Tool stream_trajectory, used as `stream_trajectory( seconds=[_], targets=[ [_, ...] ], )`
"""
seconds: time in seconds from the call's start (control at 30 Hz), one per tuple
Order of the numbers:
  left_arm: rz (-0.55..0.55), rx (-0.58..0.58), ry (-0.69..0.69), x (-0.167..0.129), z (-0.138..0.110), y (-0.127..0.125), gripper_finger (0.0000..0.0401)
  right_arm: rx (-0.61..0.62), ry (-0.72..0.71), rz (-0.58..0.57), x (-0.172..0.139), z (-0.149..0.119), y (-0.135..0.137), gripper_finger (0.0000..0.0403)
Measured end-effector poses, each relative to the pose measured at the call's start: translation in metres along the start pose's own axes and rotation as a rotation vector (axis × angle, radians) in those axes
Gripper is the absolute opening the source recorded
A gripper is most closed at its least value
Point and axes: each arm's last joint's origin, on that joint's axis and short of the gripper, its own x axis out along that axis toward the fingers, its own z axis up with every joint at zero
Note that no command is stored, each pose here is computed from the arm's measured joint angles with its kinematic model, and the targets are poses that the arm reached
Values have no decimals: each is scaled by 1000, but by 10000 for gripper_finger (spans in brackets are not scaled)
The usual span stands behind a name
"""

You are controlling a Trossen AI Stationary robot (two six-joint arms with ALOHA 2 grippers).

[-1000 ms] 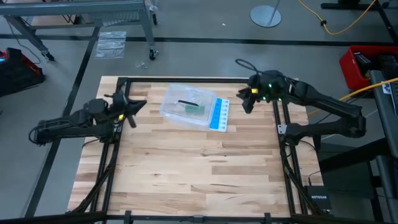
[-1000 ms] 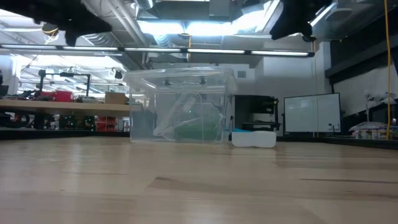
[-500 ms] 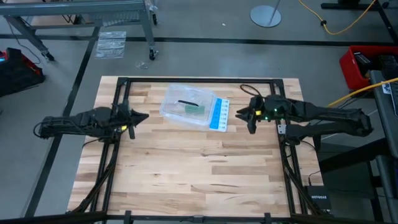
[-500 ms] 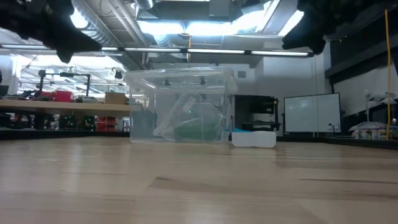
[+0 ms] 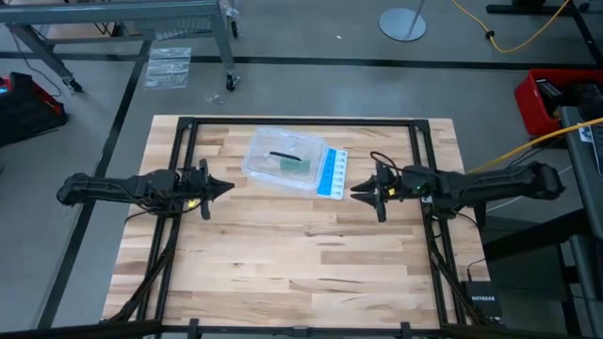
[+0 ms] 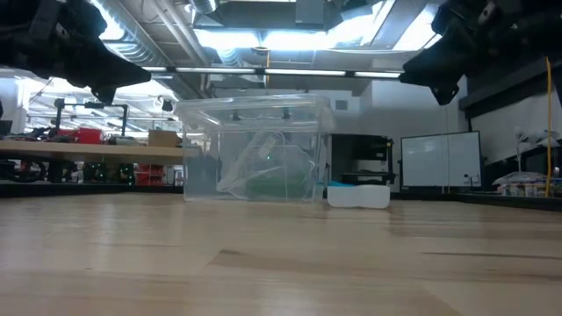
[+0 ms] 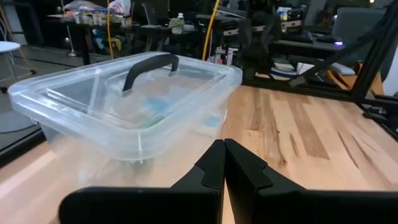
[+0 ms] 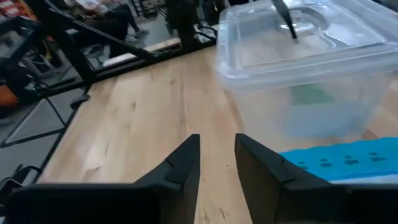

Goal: Roll bandage
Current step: Return to Home Position

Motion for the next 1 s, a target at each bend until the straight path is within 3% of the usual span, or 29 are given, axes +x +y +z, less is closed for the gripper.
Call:
stream_trajectory(
  seconds=[0.5,0.83,1.0],
  targets=[
    [-5,-5,7,0,-1,0,3,-4,-102,66,2,-48,-11,106],
    [-84,27,18,0,-1,-2,3,1,-131,74,-2,-71,-18,106],
    [-86,74,7,4,-14,-2,3,-3,-117,66,-3,-77,-20,106]
  ],
)
